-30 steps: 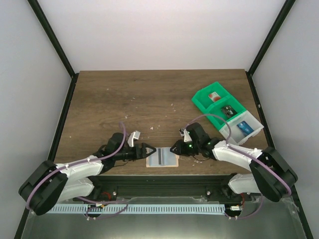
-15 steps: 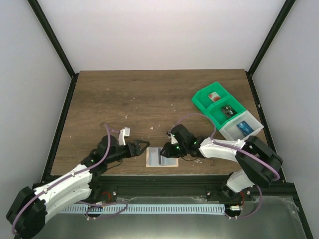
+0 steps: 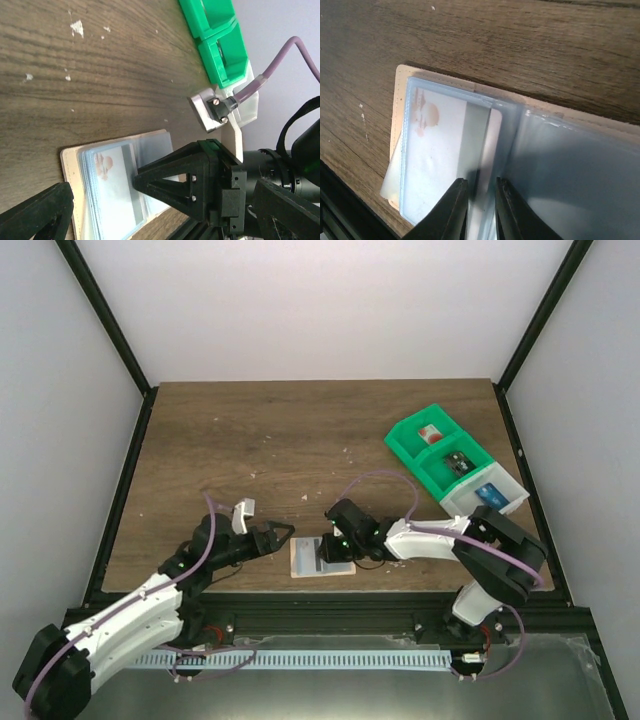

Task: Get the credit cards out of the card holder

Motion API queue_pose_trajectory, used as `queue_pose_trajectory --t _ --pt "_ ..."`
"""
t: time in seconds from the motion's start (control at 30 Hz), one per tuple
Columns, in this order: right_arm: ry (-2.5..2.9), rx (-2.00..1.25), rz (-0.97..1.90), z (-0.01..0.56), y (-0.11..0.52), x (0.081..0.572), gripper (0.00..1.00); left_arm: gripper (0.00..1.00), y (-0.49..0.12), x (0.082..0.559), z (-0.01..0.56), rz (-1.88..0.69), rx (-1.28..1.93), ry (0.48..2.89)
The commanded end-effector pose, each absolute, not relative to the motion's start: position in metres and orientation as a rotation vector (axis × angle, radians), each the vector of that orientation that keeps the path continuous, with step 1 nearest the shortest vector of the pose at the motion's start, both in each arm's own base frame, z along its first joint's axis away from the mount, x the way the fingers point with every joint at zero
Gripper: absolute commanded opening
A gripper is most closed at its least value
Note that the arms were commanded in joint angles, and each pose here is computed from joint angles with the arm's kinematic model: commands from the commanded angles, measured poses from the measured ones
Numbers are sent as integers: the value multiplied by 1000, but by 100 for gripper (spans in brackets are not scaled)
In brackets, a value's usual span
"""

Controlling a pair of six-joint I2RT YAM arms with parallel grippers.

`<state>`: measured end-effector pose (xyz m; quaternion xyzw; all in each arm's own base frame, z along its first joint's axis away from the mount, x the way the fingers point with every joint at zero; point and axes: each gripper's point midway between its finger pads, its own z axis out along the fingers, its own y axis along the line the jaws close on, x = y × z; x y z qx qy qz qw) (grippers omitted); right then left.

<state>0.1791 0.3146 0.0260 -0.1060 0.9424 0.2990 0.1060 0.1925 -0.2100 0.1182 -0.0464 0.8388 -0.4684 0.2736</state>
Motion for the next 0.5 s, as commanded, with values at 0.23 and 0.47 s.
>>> queue_pose_trajectory --t 0.23,0.47 --pt "2786 -252 723 3 286 173 7 100 -223 183 118 -1463 -176 2242" --pt "2771 -185 807 -3 280 164 1 100 -231 180 110 -1563 -229 2258"
